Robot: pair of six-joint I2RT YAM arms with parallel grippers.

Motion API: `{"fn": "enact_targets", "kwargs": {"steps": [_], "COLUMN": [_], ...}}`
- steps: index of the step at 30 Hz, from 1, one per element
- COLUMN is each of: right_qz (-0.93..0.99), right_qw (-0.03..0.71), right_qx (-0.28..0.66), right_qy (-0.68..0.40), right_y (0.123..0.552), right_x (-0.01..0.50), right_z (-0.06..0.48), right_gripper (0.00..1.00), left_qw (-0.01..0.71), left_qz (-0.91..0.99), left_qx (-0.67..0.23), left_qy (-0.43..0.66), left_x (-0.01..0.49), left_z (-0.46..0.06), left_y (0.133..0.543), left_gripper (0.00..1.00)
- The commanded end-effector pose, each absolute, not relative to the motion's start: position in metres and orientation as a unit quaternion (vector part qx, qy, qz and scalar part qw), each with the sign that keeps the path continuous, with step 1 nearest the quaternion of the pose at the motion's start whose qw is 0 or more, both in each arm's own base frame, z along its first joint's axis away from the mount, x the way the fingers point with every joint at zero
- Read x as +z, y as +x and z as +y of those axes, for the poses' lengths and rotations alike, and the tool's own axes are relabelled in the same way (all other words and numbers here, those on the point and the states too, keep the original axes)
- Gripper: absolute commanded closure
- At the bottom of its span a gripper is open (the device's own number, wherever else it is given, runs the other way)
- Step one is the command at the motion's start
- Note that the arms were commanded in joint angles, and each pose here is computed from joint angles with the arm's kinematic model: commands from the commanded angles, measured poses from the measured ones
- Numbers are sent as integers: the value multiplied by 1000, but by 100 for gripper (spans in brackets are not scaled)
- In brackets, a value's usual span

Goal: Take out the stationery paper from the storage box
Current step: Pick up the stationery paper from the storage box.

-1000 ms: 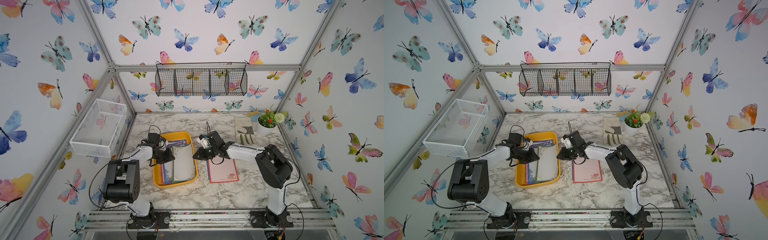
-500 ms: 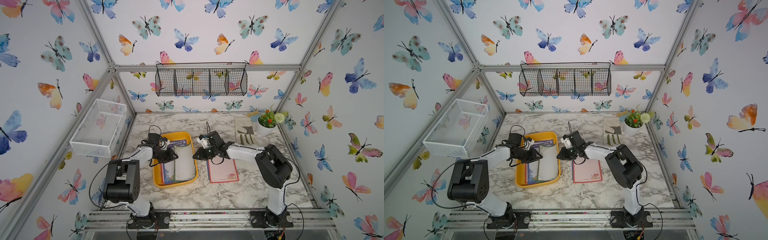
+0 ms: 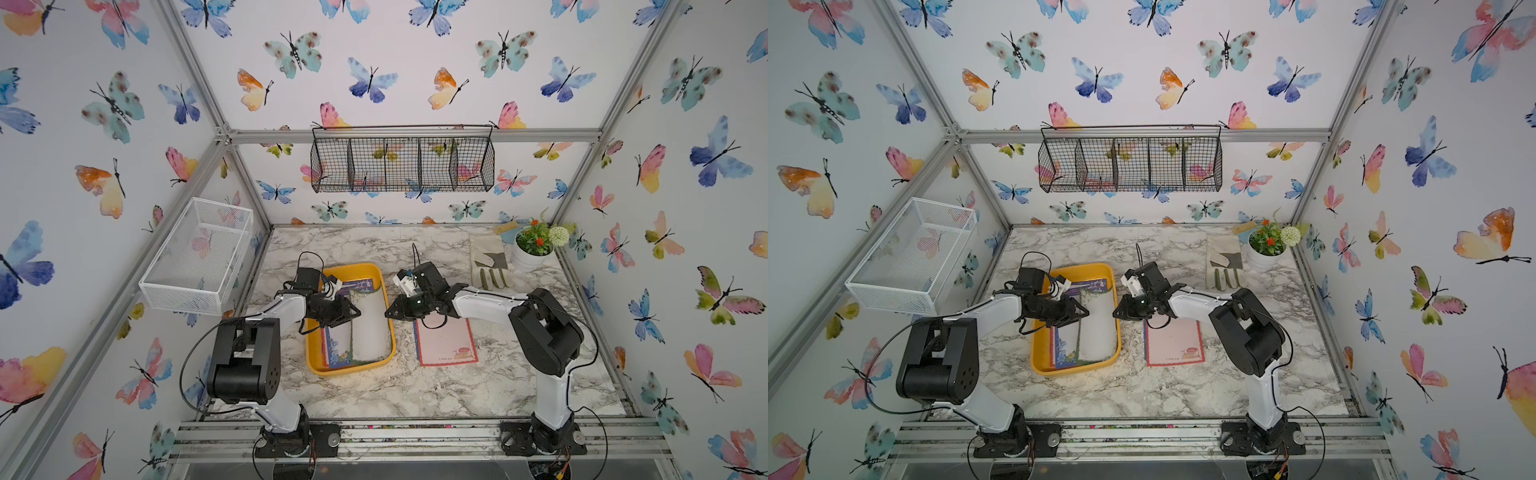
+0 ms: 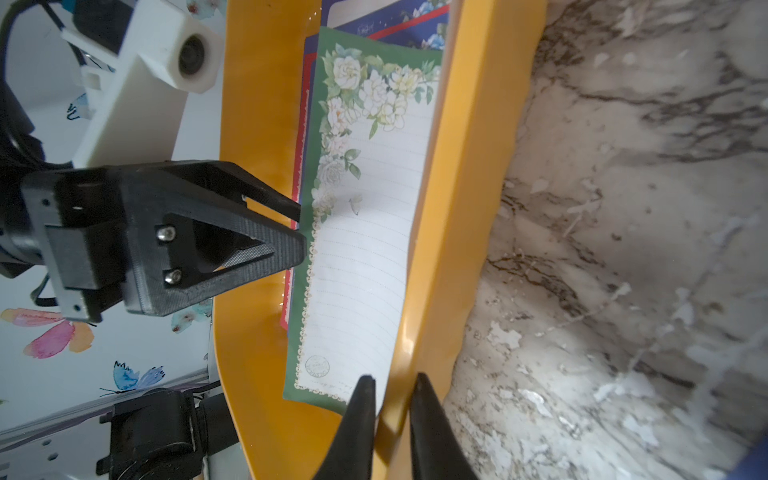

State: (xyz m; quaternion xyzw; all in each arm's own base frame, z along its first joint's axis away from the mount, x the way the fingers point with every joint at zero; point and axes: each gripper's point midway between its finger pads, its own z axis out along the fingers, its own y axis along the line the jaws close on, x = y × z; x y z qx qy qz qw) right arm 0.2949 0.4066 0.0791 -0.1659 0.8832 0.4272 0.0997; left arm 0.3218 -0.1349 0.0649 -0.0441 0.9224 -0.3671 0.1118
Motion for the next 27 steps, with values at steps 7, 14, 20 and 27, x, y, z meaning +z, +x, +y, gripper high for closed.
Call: {"fn": "enact_targets", "kwargs": {"steps": [7, 14, 20, 27], "right_qz": [883, 883, 886, 886], "right_qw": [94, 96, 104, 144], "right_qx": [428, 428, 419, 406], "right_qy": [-167, -169, -171, -169], "right_y": [298, 299, 300, 309], "right_x": [76, 78, 80, 99], "right_z": [412, 412, 410, 403], "right_gripper": [81, 77, 67, 55], "left_qw": [90, 95, 115, 144], "left_qz": [927, 934, 939, 936], "left_qx": [-361, -342, -321, -321], "left_qy": [-48, -48, -43, -23], "left_x": [54, 51, 57, 75], "left_z": [-135, -130, -124, -124], "left_y": [317, 318, 321, 325], "left_gripper": [64, 80, 88, 97]}}
